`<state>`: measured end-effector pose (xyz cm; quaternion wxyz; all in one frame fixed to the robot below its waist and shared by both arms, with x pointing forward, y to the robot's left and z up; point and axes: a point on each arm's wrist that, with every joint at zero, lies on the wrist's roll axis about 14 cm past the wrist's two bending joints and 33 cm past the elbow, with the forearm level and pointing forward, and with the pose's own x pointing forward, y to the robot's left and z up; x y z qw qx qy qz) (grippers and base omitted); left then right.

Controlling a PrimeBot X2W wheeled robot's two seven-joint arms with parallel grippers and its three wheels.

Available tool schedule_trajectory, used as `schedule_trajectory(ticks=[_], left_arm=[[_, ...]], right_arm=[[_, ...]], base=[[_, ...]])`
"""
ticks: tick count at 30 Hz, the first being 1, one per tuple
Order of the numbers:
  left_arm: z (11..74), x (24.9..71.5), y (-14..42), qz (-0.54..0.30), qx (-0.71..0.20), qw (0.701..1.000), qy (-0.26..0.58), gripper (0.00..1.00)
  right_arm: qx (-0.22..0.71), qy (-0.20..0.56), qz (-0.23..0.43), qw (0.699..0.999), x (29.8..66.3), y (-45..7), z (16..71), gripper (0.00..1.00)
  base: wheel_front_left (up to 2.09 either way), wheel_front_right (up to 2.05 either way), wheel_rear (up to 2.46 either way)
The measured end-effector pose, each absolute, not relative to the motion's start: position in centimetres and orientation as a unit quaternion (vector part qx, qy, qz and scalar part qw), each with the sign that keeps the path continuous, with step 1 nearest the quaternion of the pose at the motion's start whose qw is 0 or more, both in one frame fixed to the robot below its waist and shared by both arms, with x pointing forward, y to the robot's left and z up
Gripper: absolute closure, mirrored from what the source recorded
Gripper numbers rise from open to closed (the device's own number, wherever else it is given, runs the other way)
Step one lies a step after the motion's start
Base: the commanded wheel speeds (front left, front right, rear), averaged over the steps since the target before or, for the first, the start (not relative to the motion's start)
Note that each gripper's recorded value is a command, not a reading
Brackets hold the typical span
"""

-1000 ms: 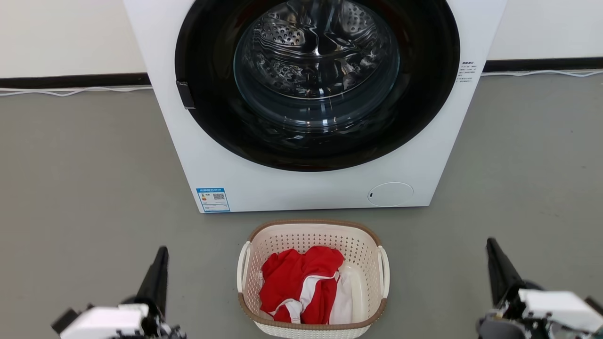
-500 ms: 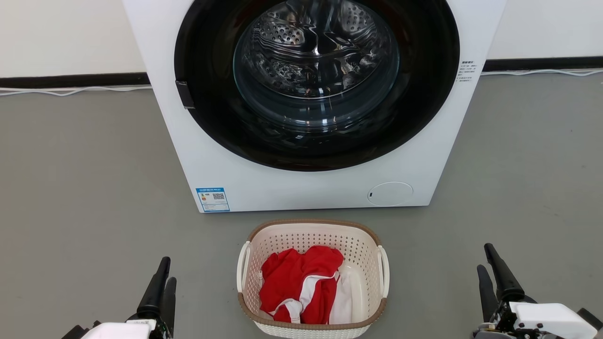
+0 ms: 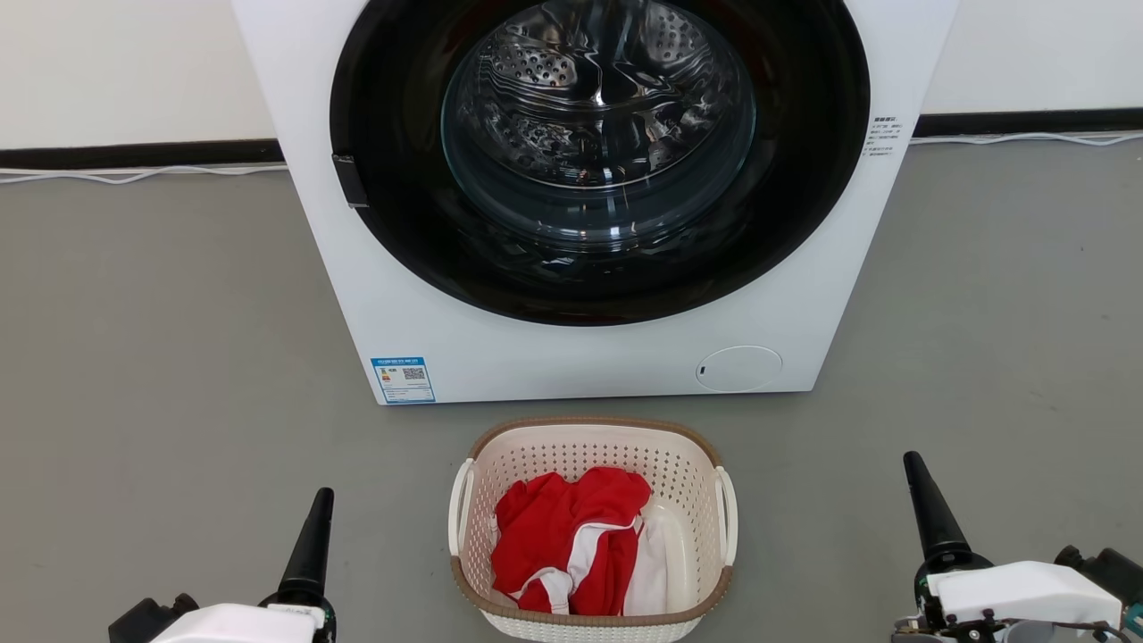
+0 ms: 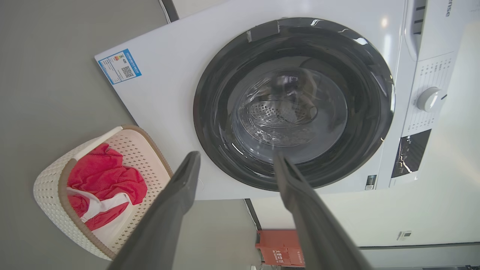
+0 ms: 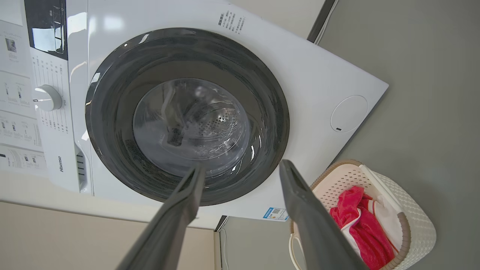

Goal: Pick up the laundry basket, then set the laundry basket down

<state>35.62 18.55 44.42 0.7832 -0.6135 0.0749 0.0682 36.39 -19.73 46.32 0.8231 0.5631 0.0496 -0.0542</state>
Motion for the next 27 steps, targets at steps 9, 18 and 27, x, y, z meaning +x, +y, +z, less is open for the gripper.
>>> schedule_trajectory(ticks=[9, 18, 27], left_arm=[[44.62, 35.69, 18.35, 0.06, -0.555, 0.826, 0.077, 0.0], [45.01, 35.88, 18.26, 0.049, -0.484, 0.871, 0.074, 0.0], [45.29, 35.99, 18.14, 0.04, -0.429, 0.9, 0.07, 0.0]], right_arm=[[0.488, 0.055, -0.04, 0.87, 36.5, -19.06, 46.53, 0.0], [0.41, 0.055, -0.032, 0.91, 36.48, -19.09, 46.69, 0.0], [0.342, 0.056, -0.025, 0.938, 36.45, -19.12, 46.65, 0.0]], base=[[0.0, 0.0, 0.0], [0.0, 0.0, 0.0], [0.0, 0.0, 0.0]])
